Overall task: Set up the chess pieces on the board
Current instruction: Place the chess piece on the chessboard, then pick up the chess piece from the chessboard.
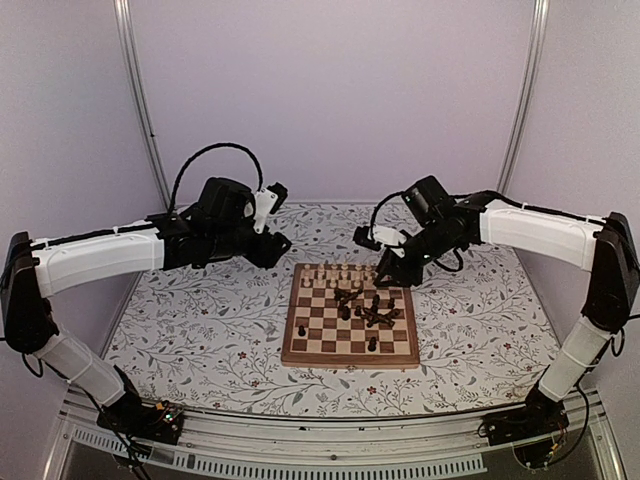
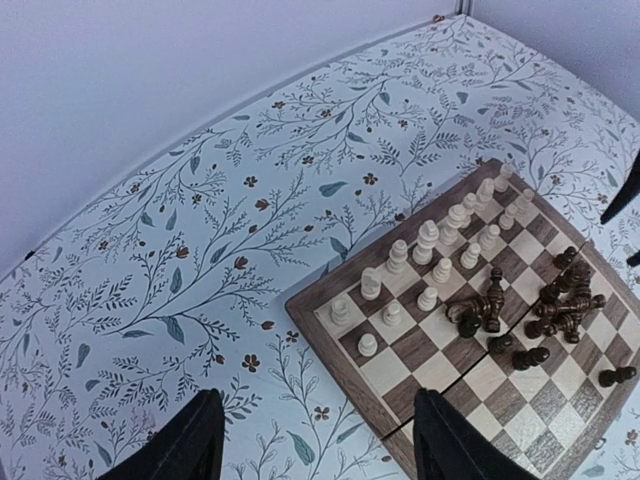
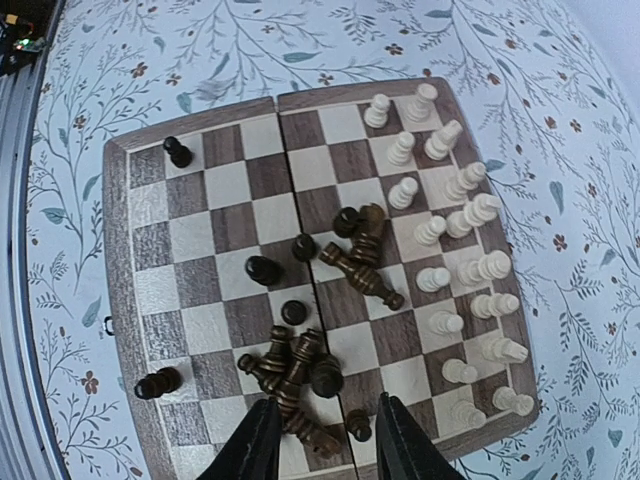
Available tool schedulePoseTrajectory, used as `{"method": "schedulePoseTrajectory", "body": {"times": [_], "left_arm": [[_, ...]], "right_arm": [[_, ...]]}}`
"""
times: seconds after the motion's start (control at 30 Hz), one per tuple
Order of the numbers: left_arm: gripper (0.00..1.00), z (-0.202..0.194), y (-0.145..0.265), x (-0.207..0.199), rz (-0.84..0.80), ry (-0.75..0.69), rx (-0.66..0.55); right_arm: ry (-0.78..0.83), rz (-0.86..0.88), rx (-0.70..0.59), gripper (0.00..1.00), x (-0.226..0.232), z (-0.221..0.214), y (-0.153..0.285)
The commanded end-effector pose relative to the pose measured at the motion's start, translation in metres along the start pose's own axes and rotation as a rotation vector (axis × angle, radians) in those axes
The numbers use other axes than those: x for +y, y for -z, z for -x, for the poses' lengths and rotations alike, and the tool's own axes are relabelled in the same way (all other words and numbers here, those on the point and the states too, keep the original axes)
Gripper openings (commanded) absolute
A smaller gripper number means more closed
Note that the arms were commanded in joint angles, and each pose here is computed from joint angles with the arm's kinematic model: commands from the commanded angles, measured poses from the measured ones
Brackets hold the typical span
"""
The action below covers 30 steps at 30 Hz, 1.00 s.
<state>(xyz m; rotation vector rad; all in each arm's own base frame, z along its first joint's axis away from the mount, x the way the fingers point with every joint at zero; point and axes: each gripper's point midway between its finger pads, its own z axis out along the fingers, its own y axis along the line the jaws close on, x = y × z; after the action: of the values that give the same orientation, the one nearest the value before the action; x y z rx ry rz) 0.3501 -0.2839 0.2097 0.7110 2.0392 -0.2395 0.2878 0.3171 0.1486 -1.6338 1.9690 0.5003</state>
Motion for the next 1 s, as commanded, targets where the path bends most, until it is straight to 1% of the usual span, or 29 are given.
{"method": "schedulePoseTrajectory", "body": {"times": [0.0, 0.4, 0.57, 0.67, 0.97], "left_arm": [[0.66, 0.006, 0.002, -0.005, -0.026, -0.015, -0.010], [0.66, 0.006, 0.001, -0.012, -0.067, -0.018, 0.001], [0.66, 0.005, 0.001, -0.016, -0.087, -0.014, 0.003], [0.66, 0.005, 0.000, -0.017, -0.092, -0.014, 0.005], [0.66, 0.003, -0.001, -0.019, -0.105, -0.014, 0.012]], "right_arm": [[-0.074, 0.023, 0.014, 0.35, -0.009, -0.009, -0.010], [-0.121, 0.071, 0.093, 0.44, -0.008, -0.034, -0.046], [-0.141, 0.058, 0.121, 0.44, -0.013, -0.040, -0.055], [-0.147, 0.053, 0.131, 0.38, -0.016, -0.042, -0.058], [-0.149, 0.016, 0.143, 0.10, -0.023, -0.043, -0.057]]}}
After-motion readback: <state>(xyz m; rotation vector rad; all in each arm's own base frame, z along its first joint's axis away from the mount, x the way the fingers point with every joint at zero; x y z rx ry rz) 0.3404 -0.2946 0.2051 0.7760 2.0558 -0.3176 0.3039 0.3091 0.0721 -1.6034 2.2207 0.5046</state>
